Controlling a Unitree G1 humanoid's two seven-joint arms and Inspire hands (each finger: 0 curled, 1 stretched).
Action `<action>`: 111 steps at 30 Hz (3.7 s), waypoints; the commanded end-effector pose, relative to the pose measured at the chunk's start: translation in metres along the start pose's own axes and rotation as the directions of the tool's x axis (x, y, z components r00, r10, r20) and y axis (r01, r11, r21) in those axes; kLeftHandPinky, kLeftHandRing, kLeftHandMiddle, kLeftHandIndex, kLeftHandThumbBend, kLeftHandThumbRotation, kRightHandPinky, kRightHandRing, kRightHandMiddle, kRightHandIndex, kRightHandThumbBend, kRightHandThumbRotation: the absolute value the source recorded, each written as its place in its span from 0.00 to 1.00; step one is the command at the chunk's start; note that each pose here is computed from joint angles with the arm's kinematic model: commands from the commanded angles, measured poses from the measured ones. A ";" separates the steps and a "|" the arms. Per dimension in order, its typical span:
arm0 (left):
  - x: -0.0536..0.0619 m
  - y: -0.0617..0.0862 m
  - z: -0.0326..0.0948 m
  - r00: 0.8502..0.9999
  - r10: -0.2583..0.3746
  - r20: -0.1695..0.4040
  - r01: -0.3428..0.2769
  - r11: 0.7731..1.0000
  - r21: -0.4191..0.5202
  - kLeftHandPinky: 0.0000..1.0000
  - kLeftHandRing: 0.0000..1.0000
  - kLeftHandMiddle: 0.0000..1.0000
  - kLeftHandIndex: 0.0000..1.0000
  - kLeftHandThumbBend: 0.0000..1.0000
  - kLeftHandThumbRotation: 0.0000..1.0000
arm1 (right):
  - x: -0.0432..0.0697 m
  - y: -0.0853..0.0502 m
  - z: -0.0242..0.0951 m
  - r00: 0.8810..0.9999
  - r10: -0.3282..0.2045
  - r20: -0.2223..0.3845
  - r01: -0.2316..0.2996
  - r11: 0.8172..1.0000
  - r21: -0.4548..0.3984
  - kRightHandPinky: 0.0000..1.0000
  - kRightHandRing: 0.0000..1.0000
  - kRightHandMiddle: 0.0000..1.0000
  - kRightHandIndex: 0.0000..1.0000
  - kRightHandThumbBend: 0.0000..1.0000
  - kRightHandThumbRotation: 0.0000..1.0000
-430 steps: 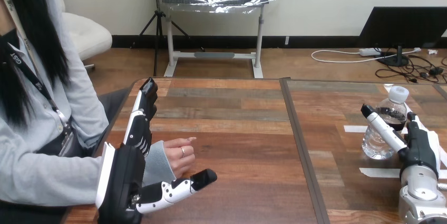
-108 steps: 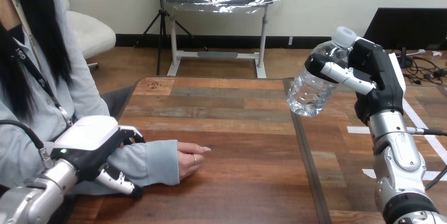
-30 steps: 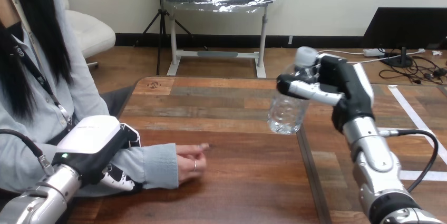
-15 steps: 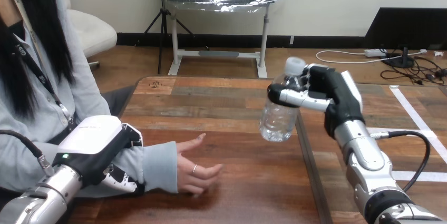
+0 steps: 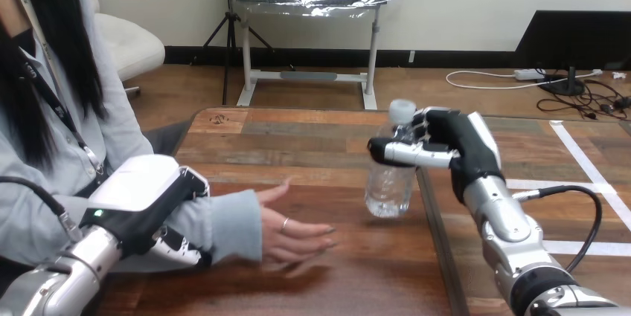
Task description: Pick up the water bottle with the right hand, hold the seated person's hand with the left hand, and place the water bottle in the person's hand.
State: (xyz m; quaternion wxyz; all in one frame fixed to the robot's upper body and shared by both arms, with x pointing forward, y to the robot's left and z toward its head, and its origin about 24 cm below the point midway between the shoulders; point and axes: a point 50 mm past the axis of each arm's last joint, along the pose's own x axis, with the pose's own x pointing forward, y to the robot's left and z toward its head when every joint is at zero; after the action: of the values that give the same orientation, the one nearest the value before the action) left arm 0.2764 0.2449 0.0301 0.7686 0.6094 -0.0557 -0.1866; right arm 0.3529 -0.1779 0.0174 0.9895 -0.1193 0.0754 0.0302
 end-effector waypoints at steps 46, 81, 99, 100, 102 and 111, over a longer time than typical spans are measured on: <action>0.054 0.067 0.039 0.968 0.215 0.131 -0.211 0.977 -0.038 0.27 0.29 0.34 0.35 0.81 0.00 | 0.015 0.067 0.054 0.953 0.248 0.175 -0.222 0.963 -0.151 0.20 0.25 0.35 0.39 0.82 0.00; 0.061 0.058 0.043 0.970 0.202 0.132 -0.195 0.979 -0.066 0.26 0.30 0.36 0.36 0.83 0.00 | 0.001 0.083 0.058 0.869 0.366 0.334 -0.365 0.929 -0.069 0.20 0.24 0.33 0.38 0.81 0.01; 0.064 0.052 0.041 0.971 0.203 0.126 -0.196 0.978 -0.069 0.24 0.29 0.36 0.36 0.85 0.00 | -0.004 0.079 0.067 0.820 0.370 0.437 -0.402 0.915 -0.021 0.20 0.24 0.33 0.37 0.81 0.02; 0.064 0.052 0.041 0.971 0.202 0.124 -0.195 0.978 -0.071 0.24 0.30 0.36 0.37 0.84 0.00 | -0.004 0.079 0.067 0.818 0.370 0.440 -0.403 0.915 -0.020 0.20 0.24 0.33 0.37 0.82 0.02; 0.065 0.052 0.041 0.972 0.200 0.121 -0.192 0.979 -0.071 0.24 0.30 0.36 0.37 0.84 0.00 | -0.004 0.078 0.068 0.815 0.369 0.447 -0.405 0.914 -0.017 0.20 0.24 0.33 0.37 0.82 0.02; 0.066 0.050 0.042 0.970 0.205 0.127 -0.199 0.978 -0.063 0.25 0.30 0.36 0.37 0.84 0.00 | -0.003 0.073 0.070 0.813 0.365 0.454 -0.407 0.913 -0.004 0.20 0.24 0.33 0.38 0.82 0.01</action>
State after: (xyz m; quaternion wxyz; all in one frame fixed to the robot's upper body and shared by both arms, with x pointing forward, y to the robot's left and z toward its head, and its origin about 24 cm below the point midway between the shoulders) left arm 0.3134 0.2137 0.0477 0.7915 0.5800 -0.0911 -0.1701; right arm 0.3464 -0.1054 0.0381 0.9689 -0.0562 -0.0575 0.2342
